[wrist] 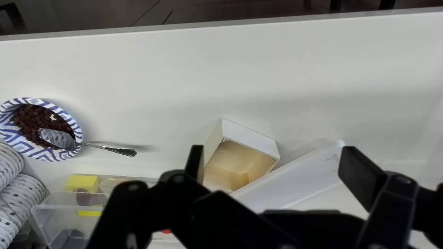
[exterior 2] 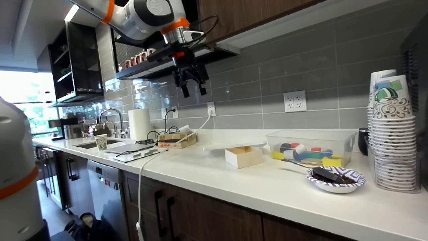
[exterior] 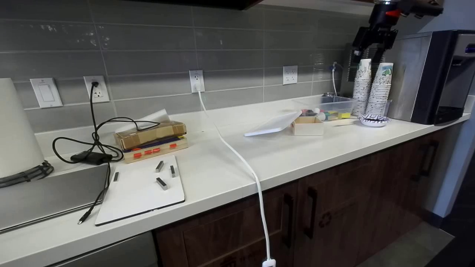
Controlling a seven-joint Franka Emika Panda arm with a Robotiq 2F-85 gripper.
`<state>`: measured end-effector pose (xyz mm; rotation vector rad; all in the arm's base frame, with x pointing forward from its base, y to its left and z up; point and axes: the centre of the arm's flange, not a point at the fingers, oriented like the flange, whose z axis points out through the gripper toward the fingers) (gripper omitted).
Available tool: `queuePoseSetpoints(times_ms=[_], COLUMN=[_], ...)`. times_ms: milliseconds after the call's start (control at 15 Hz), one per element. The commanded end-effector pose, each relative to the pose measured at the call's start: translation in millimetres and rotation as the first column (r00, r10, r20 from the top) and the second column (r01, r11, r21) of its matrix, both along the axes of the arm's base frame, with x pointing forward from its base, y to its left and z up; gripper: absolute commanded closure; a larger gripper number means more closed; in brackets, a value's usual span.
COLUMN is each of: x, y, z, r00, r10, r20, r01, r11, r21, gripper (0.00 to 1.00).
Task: Move the black object from the bowl to the brown box
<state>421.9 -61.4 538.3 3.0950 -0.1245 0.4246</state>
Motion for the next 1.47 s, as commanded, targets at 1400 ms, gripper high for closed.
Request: queuePoseSetpoints(times_ms=[1400], x=[242], y=[-139], z=[-61], r00=[0.981], r10=[0.097], r20=[-0.167], r01=[-0.092], r11=[0.995], r21=[0.041], gripper=[0.00])
